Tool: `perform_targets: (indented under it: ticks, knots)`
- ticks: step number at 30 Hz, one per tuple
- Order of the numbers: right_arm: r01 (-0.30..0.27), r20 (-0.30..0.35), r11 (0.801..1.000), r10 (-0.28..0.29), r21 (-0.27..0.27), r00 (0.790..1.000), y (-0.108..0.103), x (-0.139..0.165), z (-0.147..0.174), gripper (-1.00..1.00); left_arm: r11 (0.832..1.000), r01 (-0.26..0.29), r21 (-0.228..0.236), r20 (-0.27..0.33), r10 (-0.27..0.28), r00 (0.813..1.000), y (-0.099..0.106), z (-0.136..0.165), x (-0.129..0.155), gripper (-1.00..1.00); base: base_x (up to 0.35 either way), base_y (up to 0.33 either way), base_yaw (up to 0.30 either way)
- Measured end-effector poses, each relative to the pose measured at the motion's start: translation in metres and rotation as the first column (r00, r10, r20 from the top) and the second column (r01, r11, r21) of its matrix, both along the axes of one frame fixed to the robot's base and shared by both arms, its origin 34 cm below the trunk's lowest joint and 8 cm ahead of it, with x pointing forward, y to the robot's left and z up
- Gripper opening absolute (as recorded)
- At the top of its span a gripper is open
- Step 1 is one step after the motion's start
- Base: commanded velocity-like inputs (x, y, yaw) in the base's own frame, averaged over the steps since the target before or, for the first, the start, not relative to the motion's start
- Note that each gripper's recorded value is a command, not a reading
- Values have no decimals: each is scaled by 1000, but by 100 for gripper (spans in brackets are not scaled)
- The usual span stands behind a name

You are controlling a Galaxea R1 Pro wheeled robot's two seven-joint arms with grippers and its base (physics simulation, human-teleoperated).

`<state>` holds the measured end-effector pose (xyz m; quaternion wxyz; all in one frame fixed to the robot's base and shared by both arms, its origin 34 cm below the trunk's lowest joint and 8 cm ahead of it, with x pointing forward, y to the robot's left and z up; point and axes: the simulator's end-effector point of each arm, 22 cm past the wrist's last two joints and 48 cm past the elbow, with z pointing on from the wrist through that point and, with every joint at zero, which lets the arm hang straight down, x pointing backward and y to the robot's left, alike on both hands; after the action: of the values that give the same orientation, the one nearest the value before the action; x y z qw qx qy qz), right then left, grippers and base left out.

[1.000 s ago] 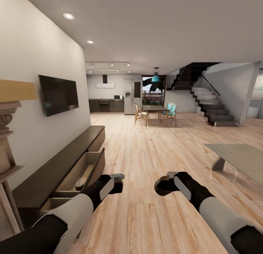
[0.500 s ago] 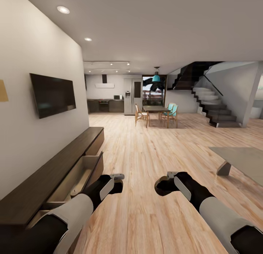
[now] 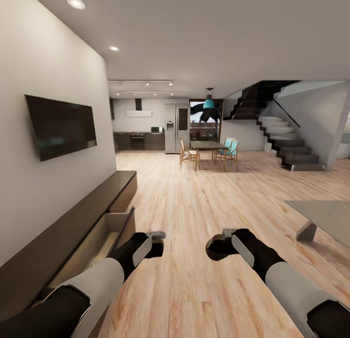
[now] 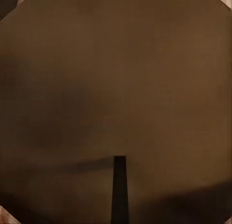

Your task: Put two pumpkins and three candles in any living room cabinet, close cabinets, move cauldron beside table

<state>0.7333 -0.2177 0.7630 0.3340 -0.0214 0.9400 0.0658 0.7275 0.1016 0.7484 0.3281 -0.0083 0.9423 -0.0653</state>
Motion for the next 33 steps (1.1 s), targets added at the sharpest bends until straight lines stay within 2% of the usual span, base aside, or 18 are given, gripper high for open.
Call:
perform_targets:
  ticks: [28,33]
  knots:
    - [0,-1,1000,0,0,1000,0,0,-1,-100,1000,0,0,-2,0,1000,0,-1,0,-100,333,0,0]
    - [0,-9,1000,0,-1,1000,0,0,-5,-100,1000,1,1,-7,-1,1000,0,-5,0,-100,179,0,0]
